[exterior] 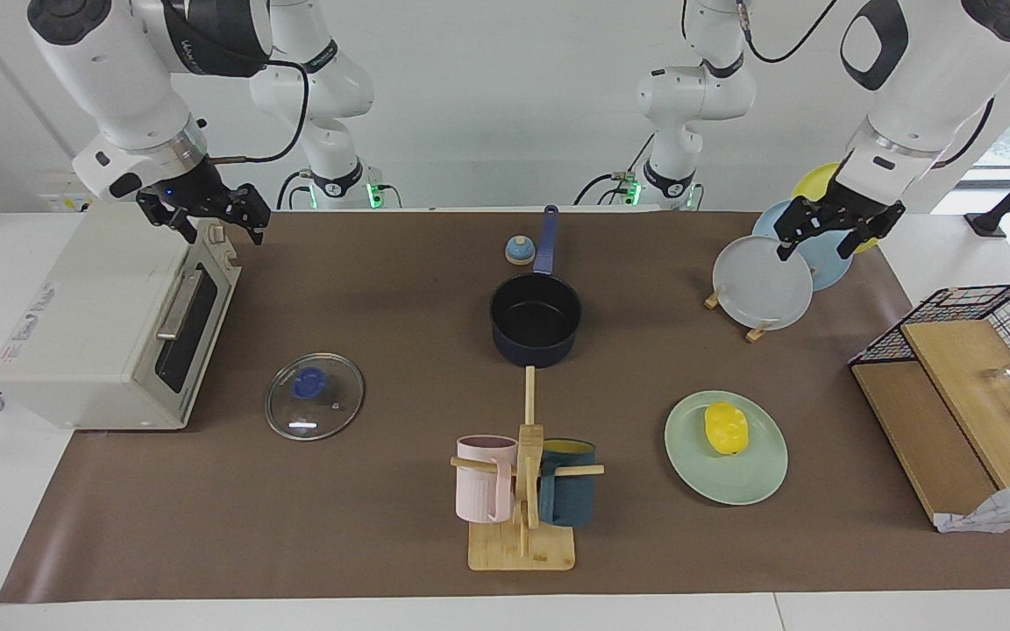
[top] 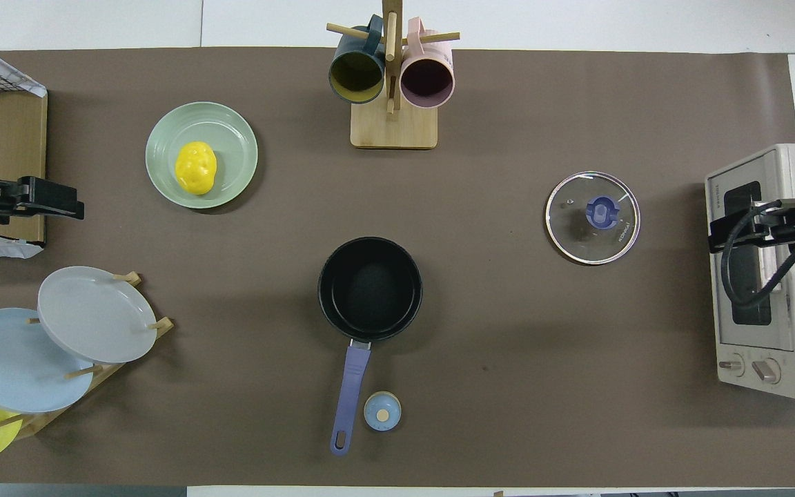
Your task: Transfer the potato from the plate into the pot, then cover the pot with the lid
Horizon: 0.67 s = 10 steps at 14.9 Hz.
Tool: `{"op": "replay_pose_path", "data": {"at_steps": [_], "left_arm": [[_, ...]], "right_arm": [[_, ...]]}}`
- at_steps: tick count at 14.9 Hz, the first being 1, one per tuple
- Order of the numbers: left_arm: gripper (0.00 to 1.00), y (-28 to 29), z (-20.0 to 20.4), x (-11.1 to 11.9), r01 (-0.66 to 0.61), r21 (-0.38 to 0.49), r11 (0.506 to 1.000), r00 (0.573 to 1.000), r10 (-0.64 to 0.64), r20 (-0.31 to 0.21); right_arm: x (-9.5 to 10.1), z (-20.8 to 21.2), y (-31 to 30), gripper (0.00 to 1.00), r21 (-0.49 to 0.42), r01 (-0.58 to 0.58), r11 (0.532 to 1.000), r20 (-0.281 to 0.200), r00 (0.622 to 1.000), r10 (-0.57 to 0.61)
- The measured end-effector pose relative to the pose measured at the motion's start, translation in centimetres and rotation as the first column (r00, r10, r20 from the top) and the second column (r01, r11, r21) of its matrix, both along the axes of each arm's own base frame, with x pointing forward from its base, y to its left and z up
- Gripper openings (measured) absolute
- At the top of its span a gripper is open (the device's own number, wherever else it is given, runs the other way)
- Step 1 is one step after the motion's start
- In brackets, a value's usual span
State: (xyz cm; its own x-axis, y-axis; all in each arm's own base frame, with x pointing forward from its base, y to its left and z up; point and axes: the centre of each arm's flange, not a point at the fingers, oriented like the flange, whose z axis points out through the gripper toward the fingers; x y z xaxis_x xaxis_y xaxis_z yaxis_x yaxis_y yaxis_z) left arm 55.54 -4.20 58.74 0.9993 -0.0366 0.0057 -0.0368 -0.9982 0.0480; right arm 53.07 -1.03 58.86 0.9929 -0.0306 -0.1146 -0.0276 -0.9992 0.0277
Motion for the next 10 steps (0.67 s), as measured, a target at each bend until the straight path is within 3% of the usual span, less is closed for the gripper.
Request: {"op": "replay_pose_path", "data": {"at_steps": [7, 10], "left_arm": [[1.0, -2.7, -11.7, 7.7, 0.003, -0.04, 0.999, 1.0, -0.004, -0.018], [1.0, -2.9, -16.3, 9.8, -0.005, -0.042, 0.999, 1.0, 0.005, -0.014]], "right_arm": [[0.0, 0.0, 0.0, 1.0, 0.0, 0.0, 1.0, 0.0, 1.0, 0.0], [0.0, 0.0, 0.0, 1.0, 0.0, 0.0, 1.0, 0.0, 1.0, 0.0]]}}
